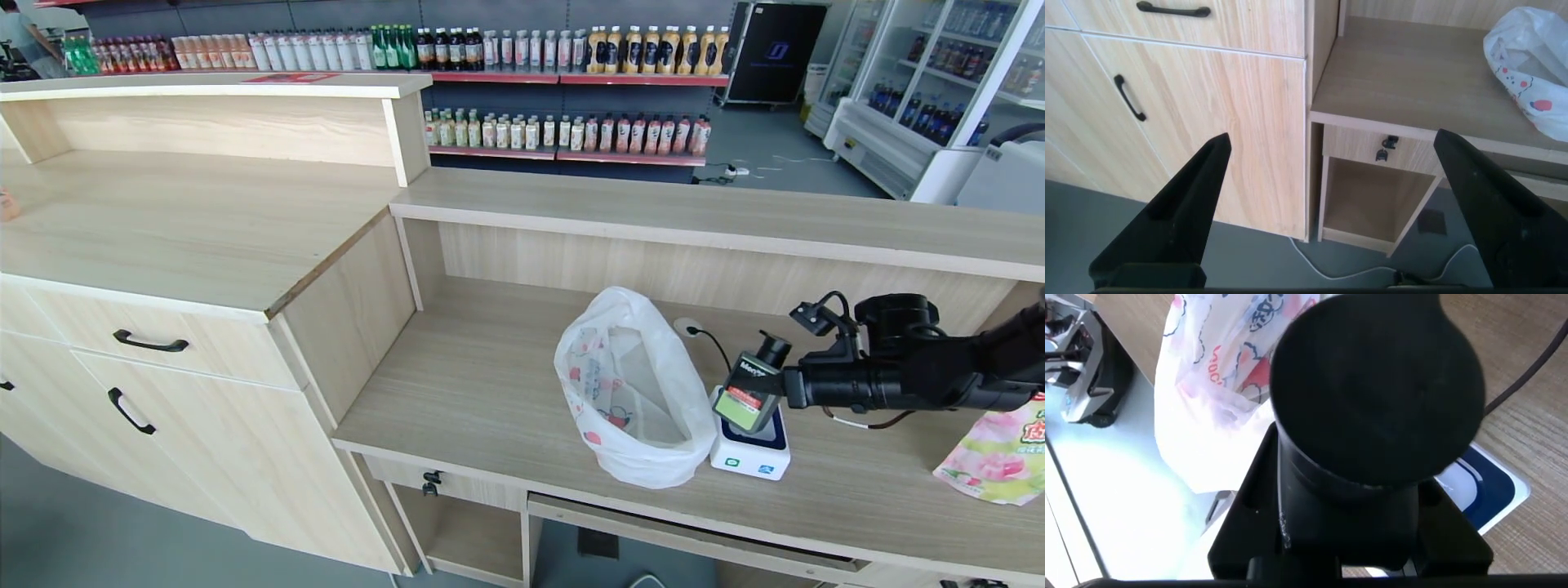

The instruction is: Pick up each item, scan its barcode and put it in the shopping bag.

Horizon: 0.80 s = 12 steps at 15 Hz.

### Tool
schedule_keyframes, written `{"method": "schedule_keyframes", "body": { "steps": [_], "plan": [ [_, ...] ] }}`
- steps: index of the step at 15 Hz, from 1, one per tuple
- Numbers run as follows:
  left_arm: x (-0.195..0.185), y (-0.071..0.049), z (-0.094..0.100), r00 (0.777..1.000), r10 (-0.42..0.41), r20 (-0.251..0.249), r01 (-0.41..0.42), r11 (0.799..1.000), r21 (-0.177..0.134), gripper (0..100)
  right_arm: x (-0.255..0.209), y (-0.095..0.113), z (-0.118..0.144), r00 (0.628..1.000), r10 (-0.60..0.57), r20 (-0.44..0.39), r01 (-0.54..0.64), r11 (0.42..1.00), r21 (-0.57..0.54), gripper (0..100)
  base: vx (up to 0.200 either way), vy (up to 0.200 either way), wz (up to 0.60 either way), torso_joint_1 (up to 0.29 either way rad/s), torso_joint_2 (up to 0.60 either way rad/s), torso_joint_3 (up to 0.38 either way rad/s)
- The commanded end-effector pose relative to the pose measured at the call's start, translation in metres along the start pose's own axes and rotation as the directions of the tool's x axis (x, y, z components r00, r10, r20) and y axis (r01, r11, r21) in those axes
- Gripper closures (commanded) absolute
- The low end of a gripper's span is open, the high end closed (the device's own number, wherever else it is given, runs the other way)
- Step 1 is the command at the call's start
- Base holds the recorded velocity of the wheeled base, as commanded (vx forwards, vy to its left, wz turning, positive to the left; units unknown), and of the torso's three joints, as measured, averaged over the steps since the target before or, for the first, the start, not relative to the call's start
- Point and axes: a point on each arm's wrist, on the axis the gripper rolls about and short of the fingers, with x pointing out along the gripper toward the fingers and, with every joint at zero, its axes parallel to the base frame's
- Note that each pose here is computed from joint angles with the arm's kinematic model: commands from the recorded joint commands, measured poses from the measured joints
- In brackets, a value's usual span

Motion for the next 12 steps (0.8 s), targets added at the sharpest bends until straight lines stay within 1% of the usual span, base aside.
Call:
{"method": "schedule_keyframes", "body": {
  "steps": [1, 12],
  "plan": [
    [0.000, 0.000, 0.000, 1.000, 0.000, -0.001, 0.000, 1.000, 0.000, 0, 0.002, -0.001, 0.000, 1.000, 0.003, 0.001, -0.003, 1.000, 0.001, 100, 0.000, 0.000, 0.00, 0.000, 0.00, 0.000],
    [0.000, 0.000, 0.000, 1.000, 0.000, -0.001, 0.000, 1.000, 0.000, 0, 0.013, 0.000, -0.004, 1.000, 0.021, -0.019, -0.021, 1.000, 0.001, 100, 0.000, 0.000, 0.00, 0.000, 0.00, 0.000]
  ]
}}
